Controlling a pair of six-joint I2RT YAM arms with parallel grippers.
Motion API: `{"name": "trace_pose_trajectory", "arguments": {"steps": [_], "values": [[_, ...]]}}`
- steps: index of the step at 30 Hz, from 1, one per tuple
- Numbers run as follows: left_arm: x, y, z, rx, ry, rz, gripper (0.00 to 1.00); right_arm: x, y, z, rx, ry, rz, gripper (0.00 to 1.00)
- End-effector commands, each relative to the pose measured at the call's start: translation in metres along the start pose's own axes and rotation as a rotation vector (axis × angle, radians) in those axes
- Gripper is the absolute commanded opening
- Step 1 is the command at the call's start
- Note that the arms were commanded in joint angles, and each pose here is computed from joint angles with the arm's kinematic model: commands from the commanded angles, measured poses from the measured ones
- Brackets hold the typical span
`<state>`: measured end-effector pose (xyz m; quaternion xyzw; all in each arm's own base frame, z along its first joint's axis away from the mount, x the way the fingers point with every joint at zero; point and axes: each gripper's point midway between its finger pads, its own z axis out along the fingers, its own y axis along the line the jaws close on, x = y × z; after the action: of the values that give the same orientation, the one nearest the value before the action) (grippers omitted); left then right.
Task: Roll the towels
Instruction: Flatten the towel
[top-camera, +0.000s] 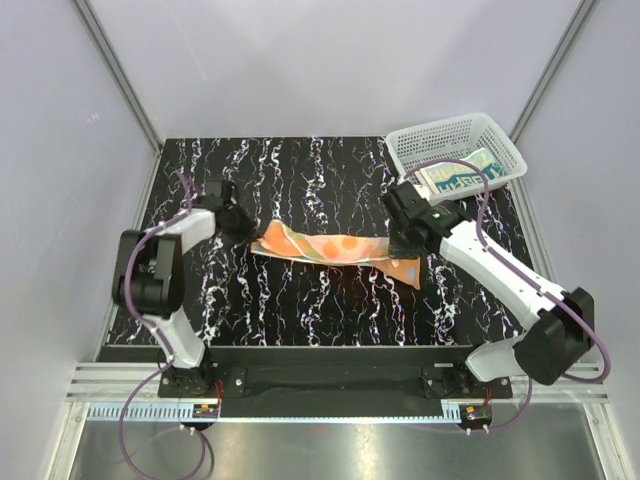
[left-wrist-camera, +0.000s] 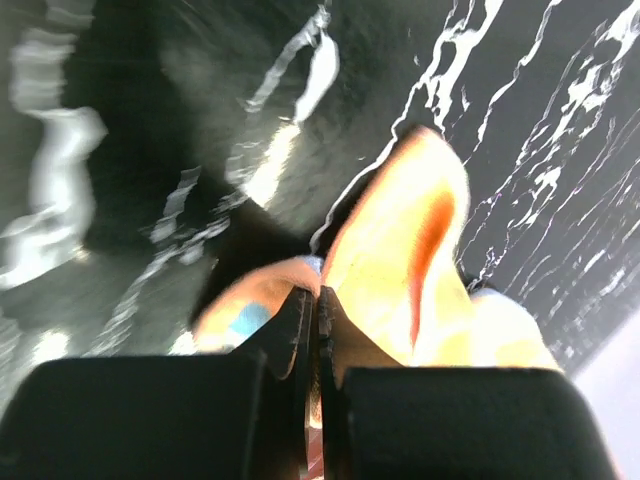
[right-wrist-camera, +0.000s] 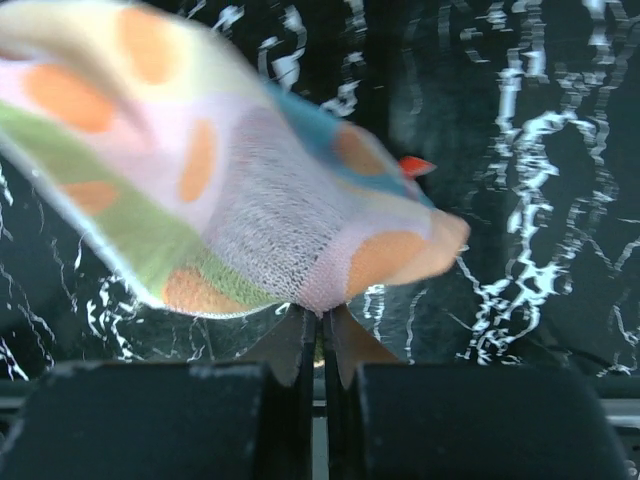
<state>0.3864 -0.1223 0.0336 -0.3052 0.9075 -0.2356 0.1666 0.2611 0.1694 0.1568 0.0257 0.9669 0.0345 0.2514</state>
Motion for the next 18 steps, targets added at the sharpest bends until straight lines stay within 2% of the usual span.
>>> {"name": "trace_pose_trajectory", "arguments": {"steps": [1, 2, 5, 10, 11, 13, 18], "values": [[-0.030, 0.019, -0.053, -0.068, -0.199, 0.068, 0.00, -0.011, -0.032, -0.019, 0.032, -0.065, 0.047, 0.00], [-0.038, 0.025, -0.071, -0.081, -0.256, 0.064, 0.00, -0.007, -0.038, -0.017, 0.047, -0.058, 0.051, 0.00], [-0.028, 0.057, -0.084, -0.167, -0.286, 0.078, 0.00, 0.006, -0.042, -0.015, 0.035, -0.035, 0.060, 0.00], [0.002, 0.089, -0.080, -0.242, -0.206, 0.081, 0.91, 0.035, -0.028, -0.002, -0.083, 0.021, 0.086, 0.00], [0.000, 0.095, -0.082, -0.271, -0.225, 0.077, 0.96, 0.049, -0.028, 0.004, -0.097, 0.060, 0.090, 0.00], [-0.002, 0.096, -0.086, -0.286, -0.240, 0.065, 0.97, 0.059, -0.021, 0.006, -0.127, 0.074, 0.076, 0.00], [-0.026, 0.057, -0.095, -0.167, -0.300, 0.070, 0.96, 0.078, -0.017, 0.012, -0.107, 0.105, 0.042, 0.00]]}}
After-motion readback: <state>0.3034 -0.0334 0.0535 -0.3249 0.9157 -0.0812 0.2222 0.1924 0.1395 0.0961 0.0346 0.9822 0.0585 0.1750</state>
